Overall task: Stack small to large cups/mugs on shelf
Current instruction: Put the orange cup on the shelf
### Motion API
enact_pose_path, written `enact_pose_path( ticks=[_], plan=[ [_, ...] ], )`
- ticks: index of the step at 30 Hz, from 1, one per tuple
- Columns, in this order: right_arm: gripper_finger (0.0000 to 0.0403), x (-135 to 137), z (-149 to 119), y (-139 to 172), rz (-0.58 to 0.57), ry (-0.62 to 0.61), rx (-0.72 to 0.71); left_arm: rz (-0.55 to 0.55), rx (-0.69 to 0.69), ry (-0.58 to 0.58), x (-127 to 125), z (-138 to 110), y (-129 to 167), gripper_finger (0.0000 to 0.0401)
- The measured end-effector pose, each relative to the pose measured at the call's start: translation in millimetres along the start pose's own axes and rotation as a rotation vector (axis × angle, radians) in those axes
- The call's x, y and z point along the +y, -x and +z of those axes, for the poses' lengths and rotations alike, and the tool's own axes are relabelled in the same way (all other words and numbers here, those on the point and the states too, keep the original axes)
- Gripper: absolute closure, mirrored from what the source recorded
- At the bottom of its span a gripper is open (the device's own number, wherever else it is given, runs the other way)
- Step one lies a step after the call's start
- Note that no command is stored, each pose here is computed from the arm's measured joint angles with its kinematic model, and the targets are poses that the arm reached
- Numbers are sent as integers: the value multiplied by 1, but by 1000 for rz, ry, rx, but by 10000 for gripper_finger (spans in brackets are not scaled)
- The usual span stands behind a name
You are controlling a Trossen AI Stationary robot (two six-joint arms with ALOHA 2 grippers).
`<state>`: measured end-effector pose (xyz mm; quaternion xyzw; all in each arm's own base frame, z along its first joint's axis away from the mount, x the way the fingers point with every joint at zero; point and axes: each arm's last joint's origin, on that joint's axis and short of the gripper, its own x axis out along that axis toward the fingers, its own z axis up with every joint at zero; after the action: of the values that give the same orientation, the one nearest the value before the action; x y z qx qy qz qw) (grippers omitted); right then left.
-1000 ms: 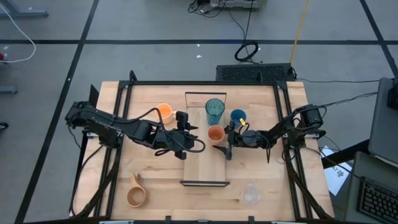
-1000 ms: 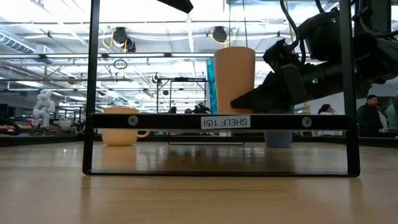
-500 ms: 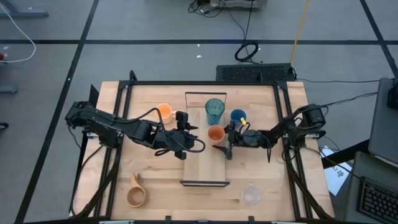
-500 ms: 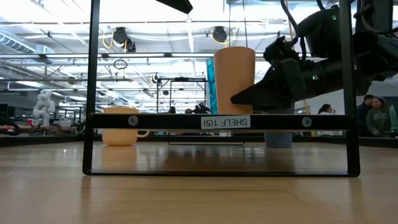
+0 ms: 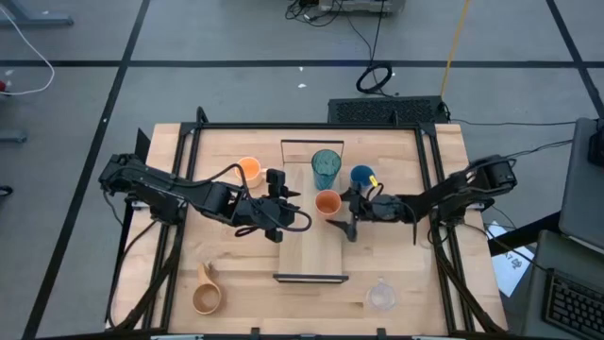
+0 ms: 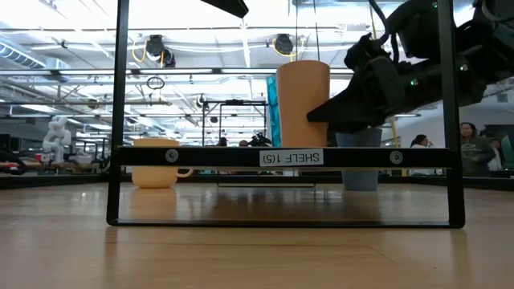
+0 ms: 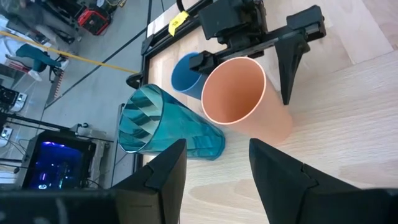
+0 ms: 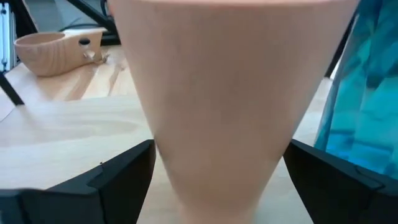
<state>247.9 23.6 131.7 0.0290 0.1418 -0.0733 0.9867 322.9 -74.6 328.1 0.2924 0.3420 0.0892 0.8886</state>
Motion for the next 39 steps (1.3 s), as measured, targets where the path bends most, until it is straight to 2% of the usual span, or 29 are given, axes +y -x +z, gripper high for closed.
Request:
enact_pose_path(
  ticks=[18, 28, 32, 39],
  plan=[
    [57, 3, 13, 25, 15, -9, 95, -6, 4, 4, -1, 0, 0, 224],
    [62, -2, 9, 41, -67, -62, 231, -16, 34, 19, -2, -4, 1, 224],
    [90, 1, 6, 39, -82, -45, 229, -16, 34, 22, -2, -4, 1, 224],
    [174, 3, 5, 30, -107, -1, 167, -14, 28, 28, -2, -3, 1, 224]
  ],
)
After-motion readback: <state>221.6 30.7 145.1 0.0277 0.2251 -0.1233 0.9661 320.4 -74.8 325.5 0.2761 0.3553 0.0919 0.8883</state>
